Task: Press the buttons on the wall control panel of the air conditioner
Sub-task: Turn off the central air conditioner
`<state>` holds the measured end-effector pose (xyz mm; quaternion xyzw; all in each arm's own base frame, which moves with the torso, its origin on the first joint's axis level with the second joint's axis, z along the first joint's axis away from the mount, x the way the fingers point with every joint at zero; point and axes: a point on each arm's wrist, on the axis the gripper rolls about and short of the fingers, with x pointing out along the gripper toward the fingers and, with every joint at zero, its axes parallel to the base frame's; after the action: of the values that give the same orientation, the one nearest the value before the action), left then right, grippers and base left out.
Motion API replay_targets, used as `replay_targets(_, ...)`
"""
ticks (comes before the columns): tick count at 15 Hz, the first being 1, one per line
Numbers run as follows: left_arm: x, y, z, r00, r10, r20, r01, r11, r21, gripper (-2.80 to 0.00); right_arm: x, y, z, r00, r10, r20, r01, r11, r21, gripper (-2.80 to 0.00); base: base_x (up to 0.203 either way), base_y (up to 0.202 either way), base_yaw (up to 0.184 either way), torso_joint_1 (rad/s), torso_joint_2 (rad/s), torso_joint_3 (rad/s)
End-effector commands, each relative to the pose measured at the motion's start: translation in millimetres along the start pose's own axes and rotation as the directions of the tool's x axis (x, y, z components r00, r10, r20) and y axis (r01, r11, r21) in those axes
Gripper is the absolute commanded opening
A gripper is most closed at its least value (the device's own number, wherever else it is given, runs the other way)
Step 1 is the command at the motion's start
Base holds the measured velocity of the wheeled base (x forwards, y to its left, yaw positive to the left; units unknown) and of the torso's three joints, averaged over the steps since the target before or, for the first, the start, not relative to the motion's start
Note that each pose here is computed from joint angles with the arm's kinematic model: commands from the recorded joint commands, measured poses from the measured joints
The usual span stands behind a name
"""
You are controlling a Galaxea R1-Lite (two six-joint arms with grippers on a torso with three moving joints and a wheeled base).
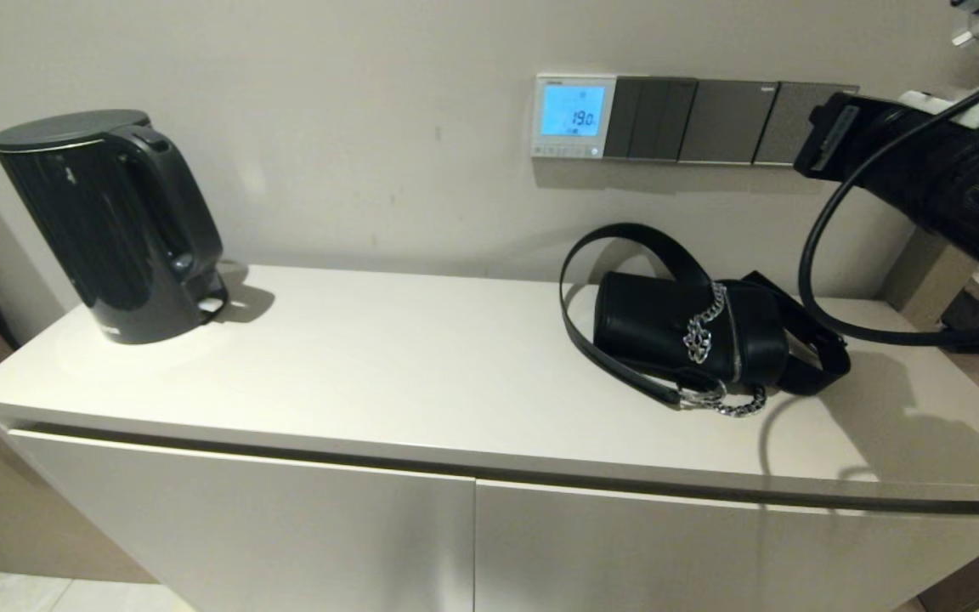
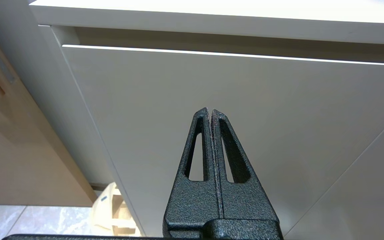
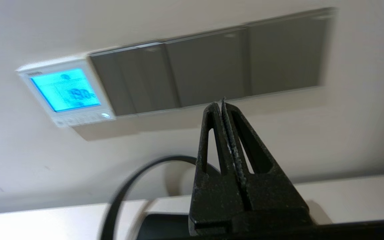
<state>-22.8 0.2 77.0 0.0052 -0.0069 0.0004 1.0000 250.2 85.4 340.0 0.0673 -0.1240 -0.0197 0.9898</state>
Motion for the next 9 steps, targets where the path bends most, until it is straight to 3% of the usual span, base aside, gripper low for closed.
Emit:
replay_targets(1, 0.1, 0.0, -0.5, 1.000, 0.000, -0.002, 0.000, 1.000, 0.000, -2.80, 16.9, 22.8, -12.0, 0.999, 0.032, -0.017, -0.032, 0.999, 0.007, -2.80, 0.000, 0.000, 0.000, 0.000, 0.00, 0.000)
replay_targets(4, 0.1, 0.0, -0.5, 1.000, 0.001, -0.002, -0.001, 1.000, 0.000, -2.80, 21.7, 38.2, -24.4, 0.998, 0.059, -0.034, -0.058, 0.998, 0.016, -2.80, 0.000, 0.000, 0.000, 0.000, 0.00, 0.000)
replay_targets(9, 0.1, 0.0, -0.4, 1.000, 0.000, -0.001, 0.000, 1.000, 0.000, -2.80, 41.9, 49.3, -48.2, 0.998, 0.052, 0.034, -0.053, 0.998, 0.034, -2.80, 0.000, 0.000, 0.000, 0.000, 0.00, 0.000)
